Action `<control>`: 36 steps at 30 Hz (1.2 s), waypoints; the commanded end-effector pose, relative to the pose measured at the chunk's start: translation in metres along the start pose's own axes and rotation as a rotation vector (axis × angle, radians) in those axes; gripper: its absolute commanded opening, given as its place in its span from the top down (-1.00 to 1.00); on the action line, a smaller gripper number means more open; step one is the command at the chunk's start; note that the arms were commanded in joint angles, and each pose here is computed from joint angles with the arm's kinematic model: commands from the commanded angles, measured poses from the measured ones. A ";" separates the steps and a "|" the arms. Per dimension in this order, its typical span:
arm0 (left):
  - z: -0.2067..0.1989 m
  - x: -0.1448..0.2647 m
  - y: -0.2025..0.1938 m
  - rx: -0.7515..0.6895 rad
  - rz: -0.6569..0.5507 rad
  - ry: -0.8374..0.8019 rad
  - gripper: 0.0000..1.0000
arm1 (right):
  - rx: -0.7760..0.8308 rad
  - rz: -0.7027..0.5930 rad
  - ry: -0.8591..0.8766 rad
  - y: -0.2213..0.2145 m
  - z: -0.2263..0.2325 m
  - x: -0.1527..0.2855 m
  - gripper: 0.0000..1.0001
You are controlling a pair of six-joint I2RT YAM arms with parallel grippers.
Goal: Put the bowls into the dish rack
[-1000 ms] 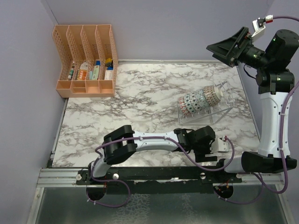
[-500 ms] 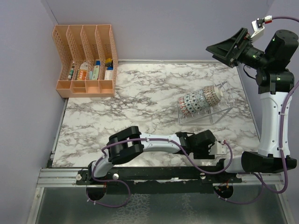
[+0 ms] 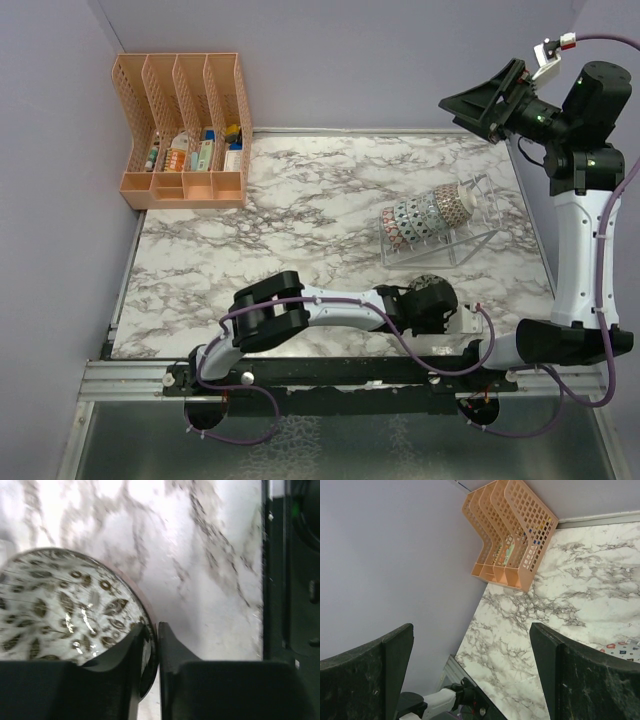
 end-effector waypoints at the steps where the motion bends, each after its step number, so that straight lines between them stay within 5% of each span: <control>1: -0.011 0.022 -0.001 0.035 0.018 -0.042 1.00 | 0.029 -0.027 -0.011 0.007 0.004 0.003 -0.99; 8: 0.003 0.082 0.038 0.112 -0.083 -0.059 1.00 | 0.023 -0.052 -0.011 0.013 0.006 0.004 -0.99; 12: 0.026 0.124 0.067 0.272 -0.220 -0.088 1.00 | 0.027 -0.069 0.054 0.018 0.022 0.005 -0.99; 24: 0.138 0.252 0.143 0.725 -0.794 -0.252 1.00 | 0.046 -0.089 0.213 0.032 0.068 0.010 -1.00; 36: 0.214 0.317 0.187 1.075 -1.307 -0.622 1.00 | 0.071 -0.078 0.263 0.032 0.084 0.015 -1.00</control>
Point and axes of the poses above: each gripper's point midway between its finger pads, its own x axis back along the fingers, its own z axis along the line the jaws close on, y = z × x, the point moved 1 cm from there along x, back along the fingers, and after that the axes turned 10 degrees about -x, right-handed, at the moved point
